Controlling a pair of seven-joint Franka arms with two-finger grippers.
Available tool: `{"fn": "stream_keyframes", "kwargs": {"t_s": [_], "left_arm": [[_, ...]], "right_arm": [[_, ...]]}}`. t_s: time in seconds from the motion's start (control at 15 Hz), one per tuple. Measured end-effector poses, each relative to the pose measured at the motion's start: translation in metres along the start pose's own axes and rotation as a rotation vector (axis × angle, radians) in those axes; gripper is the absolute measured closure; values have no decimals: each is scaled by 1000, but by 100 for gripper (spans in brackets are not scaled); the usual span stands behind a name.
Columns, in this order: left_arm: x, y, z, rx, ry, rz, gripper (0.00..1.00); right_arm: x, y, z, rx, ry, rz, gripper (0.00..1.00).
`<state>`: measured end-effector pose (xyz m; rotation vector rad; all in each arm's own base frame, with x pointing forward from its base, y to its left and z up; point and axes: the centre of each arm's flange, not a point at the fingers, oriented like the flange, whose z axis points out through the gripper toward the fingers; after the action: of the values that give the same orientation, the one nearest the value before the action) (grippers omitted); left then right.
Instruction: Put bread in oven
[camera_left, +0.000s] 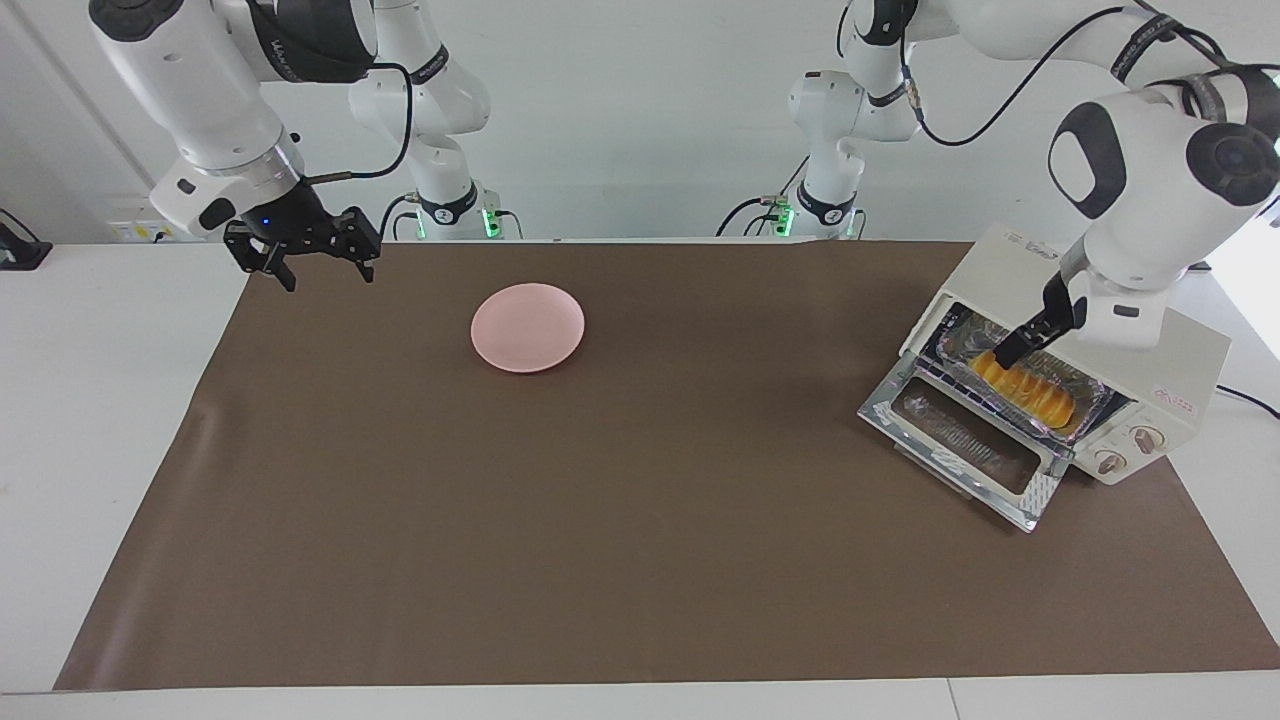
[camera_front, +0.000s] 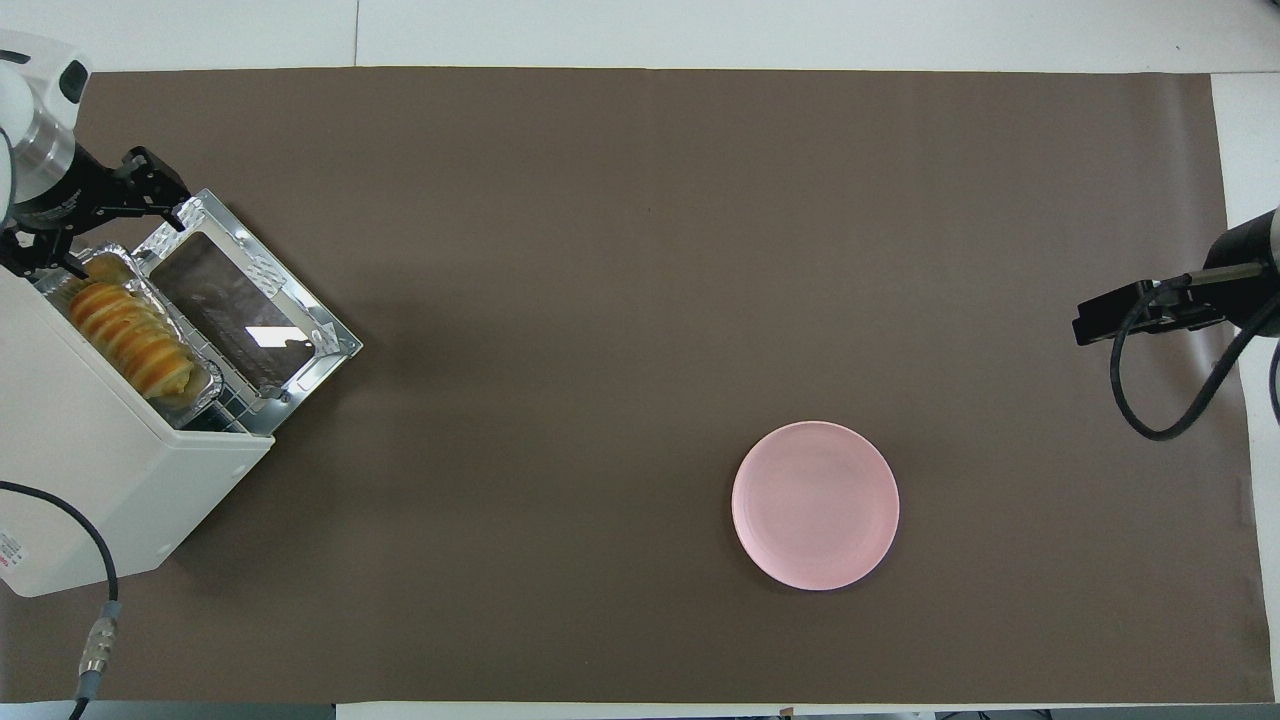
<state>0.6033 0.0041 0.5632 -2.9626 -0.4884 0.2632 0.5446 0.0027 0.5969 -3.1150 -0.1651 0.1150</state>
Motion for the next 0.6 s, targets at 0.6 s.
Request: {"fn": "stream_keyframes", "kwargs": {"t_s": [0.6], "left_arm": [[-77, -28, -31, -74, -68, 209, 0]], "right_arm": [[0, 0, 0, 0, 0, 0, 0]]}}
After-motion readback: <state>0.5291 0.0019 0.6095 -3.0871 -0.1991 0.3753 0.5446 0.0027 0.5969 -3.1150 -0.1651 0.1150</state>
